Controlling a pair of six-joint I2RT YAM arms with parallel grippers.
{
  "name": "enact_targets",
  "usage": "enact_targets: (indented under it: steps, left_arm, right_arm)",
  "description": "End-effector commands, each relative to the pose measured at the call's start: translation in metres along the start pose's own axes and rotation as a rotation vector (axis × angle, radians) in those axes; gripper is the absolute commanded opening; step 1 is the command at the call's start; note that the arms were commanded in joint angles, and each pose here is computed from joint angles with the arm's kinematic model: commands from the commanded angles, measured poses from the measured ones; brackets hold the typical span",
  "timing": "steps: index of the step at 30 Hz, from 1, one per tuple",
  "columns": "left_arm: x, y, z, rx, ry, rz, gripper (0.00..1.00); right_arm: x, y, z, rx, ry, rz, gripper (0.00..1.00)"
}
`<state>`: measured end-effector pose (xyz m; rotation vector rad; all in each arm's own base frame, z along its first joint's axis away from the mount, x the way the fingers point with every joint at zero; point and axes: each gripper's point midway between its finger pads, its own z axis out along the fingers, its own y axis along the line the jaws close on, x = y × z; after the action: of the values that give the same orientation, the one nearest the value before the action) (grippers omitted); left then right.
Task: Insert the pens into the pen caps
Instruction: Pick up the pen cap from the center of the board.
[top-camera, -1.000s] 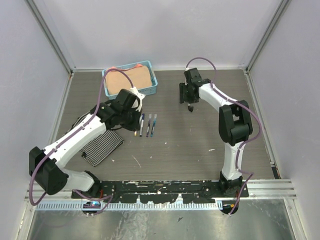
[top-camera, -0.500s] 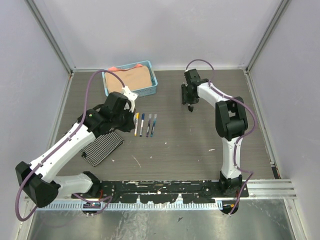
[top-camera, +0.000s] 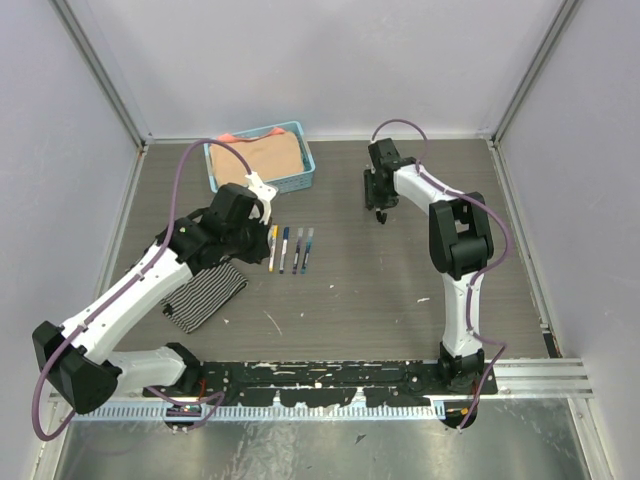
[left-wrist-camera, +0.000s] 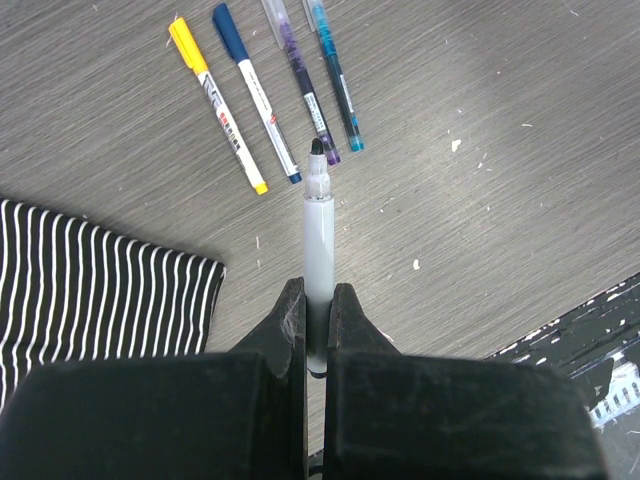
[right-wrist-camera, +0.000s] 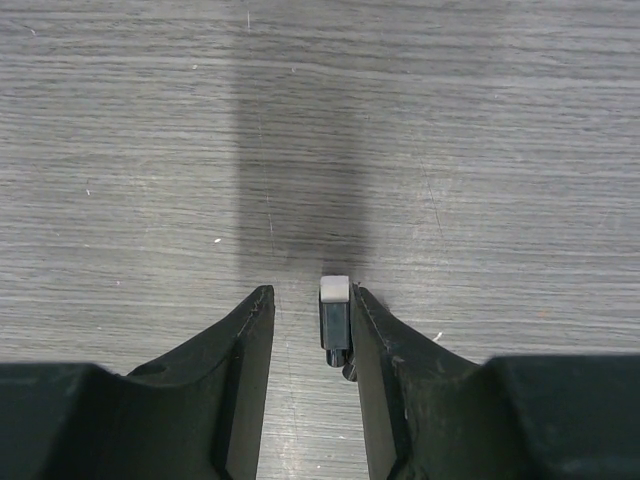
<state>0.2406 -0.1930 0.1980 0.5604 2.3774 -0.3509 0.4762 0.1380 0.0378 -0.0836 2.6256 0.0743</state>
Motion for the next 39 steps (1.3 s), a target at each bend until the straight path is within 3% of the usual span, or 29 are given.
enact_targets:
  steps: [1, 21, 35, 39]
  left_arm:
    - [-0.001, -0.001, 0.004, 0.011, -0.006, 0.008, 0.00]
    - [-0.001, -0.005, 0.006, 0.033, 0.005, 0.014, 0.00]
    - [-0.009, 0.003, -0.003, -0.008, -0.047, 0.006, 0.00]
    - [-0.006, 0.000, -0.003, 0.008, -0.043, 0.008, 0.00]
  right_arm:
    - [-0.019, -0.005, -0.010, 0.016, -0.047, -0.004, 0.42]
    - [0.000, -0.004, -0.001, -0.005, 0.038, -0.006, 0.34]
    - [0.012, -0.009, 0.009, 0.070, 0.078, -0.027, 0.19]
    - [0.002, 0.004, 0.000, 0.030, 0.034, -0.031, 0.13]
